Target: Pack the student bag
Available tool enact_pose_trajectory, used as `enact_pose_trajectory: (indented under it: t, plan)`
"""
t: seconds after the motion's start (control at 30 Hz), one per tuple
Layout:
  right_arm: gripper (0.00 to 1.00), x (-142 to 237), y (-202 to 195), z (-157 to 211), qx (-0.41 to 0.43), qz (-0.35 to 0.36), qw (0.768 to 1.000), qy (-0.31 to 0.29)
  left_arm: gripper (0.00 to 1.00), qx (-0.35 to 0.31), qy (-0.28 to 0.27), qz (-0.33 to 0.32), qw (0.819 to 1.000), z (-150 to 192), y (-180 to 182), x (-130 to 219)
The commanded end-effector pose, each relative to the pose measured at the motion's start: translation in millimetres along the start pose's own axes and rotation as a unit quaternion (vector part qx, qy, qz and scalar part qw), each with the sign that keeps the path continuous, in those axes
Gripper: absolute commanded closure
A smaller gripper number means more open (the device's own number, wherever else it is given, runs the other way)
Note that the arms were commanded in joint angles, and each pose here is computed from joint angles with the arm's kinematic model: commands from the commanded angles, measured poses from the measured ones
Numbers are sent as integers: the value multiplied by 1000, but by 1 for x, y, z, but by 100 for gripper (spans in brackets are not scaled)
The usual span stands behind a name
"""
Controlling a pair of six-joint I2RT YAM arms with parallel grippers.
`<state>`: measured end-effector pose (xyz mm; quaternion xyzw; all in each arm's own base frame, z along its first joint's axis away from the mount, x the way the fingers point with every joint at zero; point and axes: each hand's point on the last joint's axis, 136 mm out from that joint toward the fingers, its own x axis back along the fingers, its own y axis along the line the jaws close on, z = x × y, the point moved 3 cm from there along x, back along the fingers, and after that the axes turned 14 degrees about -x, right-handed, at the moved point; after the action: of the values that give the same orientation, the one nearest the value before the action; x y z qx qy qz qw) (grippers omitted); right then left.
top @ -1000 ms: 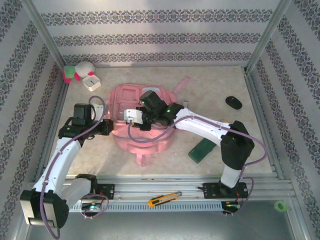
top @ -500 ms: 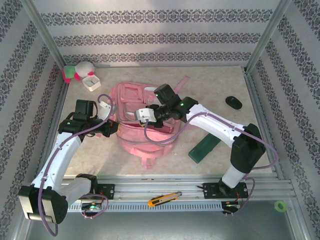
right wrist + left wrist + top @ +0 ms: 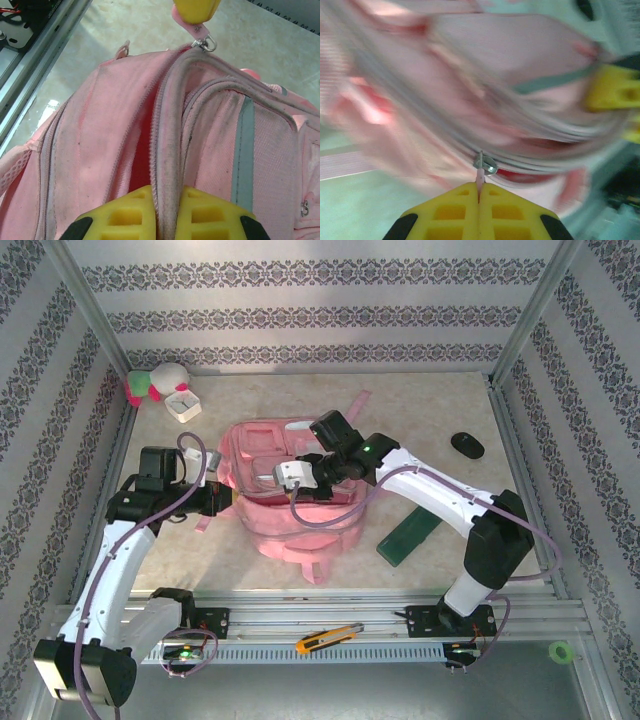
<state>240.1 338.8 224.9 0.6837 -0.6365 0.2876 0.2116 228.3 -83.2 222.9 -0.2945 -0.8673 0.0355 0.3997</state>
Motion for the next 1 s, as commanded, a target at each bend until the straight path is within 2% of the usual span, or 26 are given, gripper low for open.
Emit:
enact_pose_trajectory:
  t: [0.0, 0.07, 0.17, 0.27, 0.33, 0.37, 0.43, 0.53, 0.6, 0.67, 0.83, 0.97]
  plan:
    - [100, 22, 26, -15, 11, -55, 997, -44, 100, 14, 59, -173, 983, 13, 54, 10]
    - [100, 30, 30, -22, 20, -61, 996, -64, 100, -2, 86, -187, 979, 15, 63, 7]
    - [100, 40, 32, -32, 28, -64, 994, -89, 100, 3, 98, -201, 975, 14, 75, -3]
    - [100, 41, 28, -35, 23, -56, 994, -96, 100, 6, 82, -213, 974, 7, 83, -10]
    - [100, 38, 18, -35, 10, -38, 995, -95, 100, -11, 45, -198, 979, -8, 77, -8]
    - [100, 37, 14, -35, 6, -31, 995, -90, 95, -32, 12, -173, 984, -18, 67, -5]
    - [100, 35, 4, -36, -5, -19, 996, -89, 71, -108, -79, -99, 986, -39, 35, 2]
    - [100, 34, -10, -43, -19, -9, 994, -104, 47, -211, -225, -35, 951, -62, -8, 29]
    - [100, 34, -15, -51, -21, -10, 993, -116, 37, -260, -270, 14, 927, -67, -31, 38]
    - [100, 33, -19, -58, -23, -13, 991, -129, 26, -301, -268, 45, 914, -65, -46, 37]
    - [100, 32, -23, -70, -27, -28, 988, -149, 23, -414, -206, 57, 885, -57, -68, 14]
    - [100, 31, -22, -78, -26, -41, 986, -162, 23, -455, -153, 17, 877, -62, -60, -15]
